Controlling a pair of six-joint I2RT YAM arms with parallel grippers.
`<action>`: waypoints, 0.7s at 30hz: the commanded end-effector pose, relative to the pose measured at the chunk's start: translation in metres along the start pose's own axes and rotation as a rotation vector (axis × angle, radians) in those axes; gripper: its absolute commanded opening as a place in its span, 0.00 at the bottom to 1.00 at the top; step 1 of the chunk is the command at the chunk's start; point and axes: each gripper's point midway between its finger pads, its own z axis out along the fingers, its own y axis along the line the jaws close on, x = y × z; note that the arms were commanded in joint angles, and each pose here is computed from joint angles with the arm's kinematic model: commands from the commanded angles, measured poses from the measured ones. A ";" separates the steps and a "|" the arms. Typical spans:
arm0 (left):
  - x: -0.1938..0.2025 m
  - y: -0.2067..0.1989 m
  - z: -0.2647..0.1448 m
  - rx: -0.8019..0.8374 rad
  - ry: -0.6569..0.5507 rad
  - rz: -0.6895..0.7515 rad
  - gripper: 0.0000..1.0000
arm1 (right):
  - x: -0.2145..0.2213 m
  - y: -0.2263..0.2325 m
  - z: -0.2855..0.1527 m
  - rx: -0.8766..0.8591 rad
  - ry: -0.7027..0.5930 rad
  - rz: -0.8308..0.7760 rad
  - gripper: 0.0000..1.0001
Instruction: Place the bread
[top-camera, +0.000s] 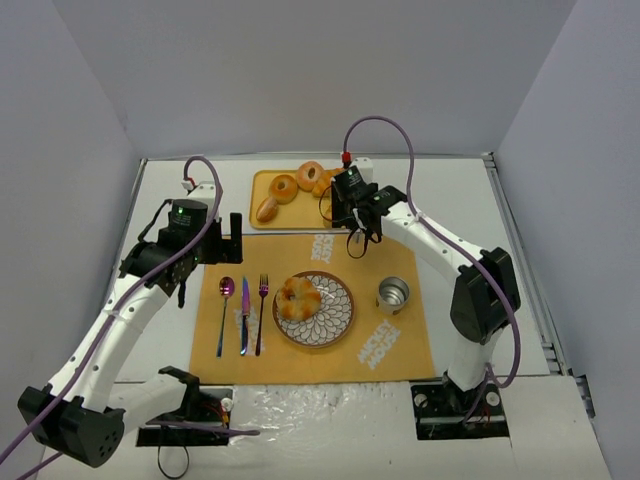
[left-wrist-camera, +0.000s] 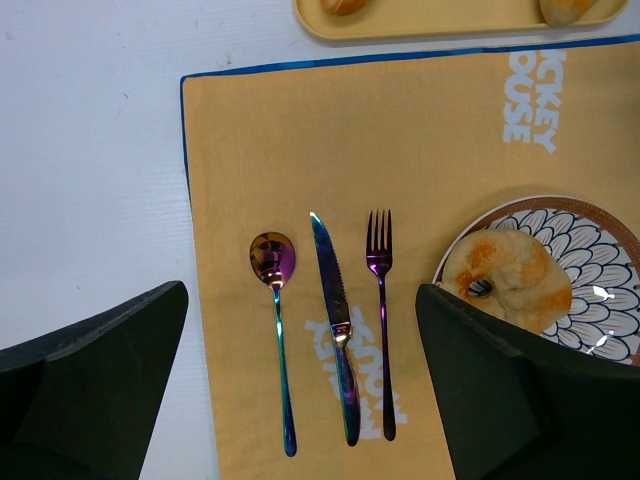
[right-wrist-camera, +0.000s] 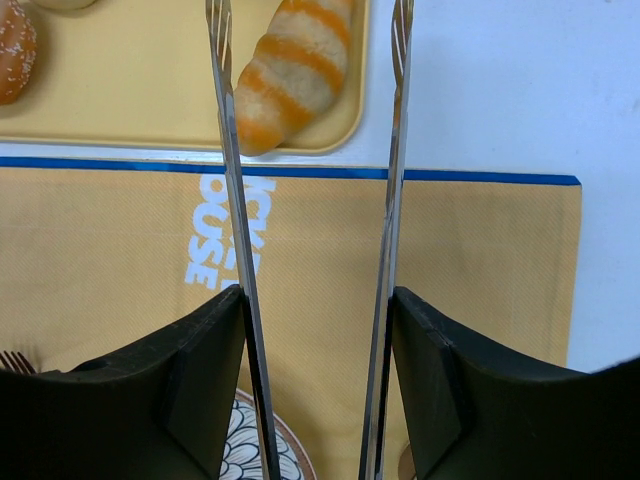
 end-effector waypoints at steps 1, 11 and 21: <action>-0.016 -0.003 -0.005 0.010 -0.060 -0.003 0.96 | -0.023 0.016 0.007 -0.061 -0.055 0.024 0.53; -0.016 -0.003 -0.005 0.010 -0.060 -0.003 0.96 | -0.010 0.018 0.027 -0.061 -0.015 0.021 0.52; -0.015 -0.003 -0.004 0.009 -0.057 -0.002 0.96 | -0.012 0.016 0.022 -0.065 -0.021 0.017 0.25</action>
